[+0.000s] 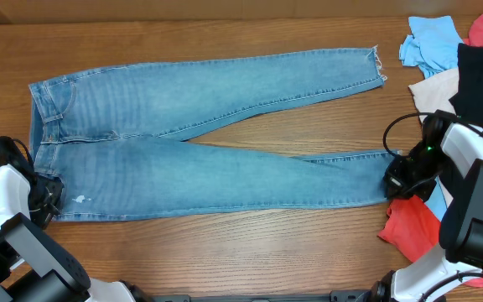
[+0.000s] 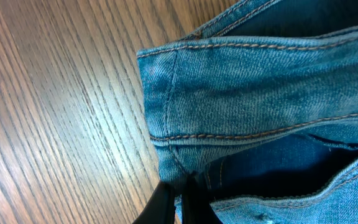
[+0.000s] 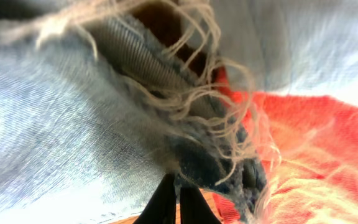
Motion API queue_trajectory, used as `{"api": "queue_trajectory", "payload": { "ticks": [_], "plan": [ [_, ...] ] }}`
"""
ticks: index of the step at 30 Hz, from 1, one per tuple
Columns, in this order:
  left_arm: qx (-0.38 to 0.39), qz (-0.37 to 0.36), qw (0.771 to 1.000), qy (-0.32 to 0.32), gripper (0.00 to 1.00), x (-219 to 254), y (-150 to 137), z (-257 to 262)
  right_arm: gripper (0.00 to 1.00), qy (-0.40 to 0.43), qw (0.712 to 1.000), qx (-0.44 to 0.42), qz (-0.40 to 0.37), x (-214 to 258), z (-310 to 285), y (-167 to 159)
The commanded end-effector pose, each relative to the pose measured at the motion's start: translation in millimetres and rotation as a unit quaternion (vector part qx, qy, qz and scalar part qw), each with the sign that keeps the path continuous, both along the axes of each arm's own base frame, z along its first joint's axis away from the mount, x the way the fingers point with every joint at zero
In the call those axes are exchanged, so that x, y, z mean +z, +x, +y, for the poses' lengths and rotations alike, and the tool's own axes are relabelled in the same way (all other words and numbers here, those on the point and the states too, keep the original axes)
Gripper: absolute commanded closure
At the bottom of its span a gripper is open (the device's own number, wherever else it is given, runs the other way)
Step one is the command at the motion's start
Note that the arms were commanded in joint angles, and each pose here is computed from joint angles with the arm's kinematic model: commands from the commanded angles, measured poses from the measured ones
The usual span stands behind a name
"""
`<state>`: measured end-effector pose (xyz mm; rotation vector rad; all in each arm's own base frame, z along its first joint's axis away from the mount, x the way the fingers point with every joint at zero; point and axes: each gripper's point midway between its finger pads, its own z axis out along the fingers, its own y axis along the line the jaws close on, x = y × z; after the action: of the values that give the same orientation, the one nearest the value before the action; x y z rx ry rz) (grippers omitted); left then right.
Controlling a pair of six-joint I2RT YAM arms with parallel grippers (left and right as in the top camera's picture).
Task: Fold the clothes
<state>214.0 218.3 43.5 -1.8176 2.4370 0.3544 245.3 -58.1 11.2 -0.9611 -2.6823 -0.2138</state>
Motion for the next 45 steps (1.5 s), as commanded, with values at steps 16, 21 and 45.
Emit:
{"api": "queue_trajectory", "payload": {
  "ticks": [16,21,45],
  "plan": [
    [-0.021,-0.042,0.999,-0.026,0.96,28,13,-13,0.96,-0.052,0.987,-0.002,-0.155,79,-24,61],
    [-0.039,-0.099,0.994,0.004,0.96,88,16,-16,0.96,-0.081,0.968,-0.002,-0.236,134,-27,70],
    [-0.053,-0.2,0.971,0.123,0.96,214,-41,-52,0.96,-0.151,0.923,-0.038,-0.353,252,-43,31]
  ]
}}
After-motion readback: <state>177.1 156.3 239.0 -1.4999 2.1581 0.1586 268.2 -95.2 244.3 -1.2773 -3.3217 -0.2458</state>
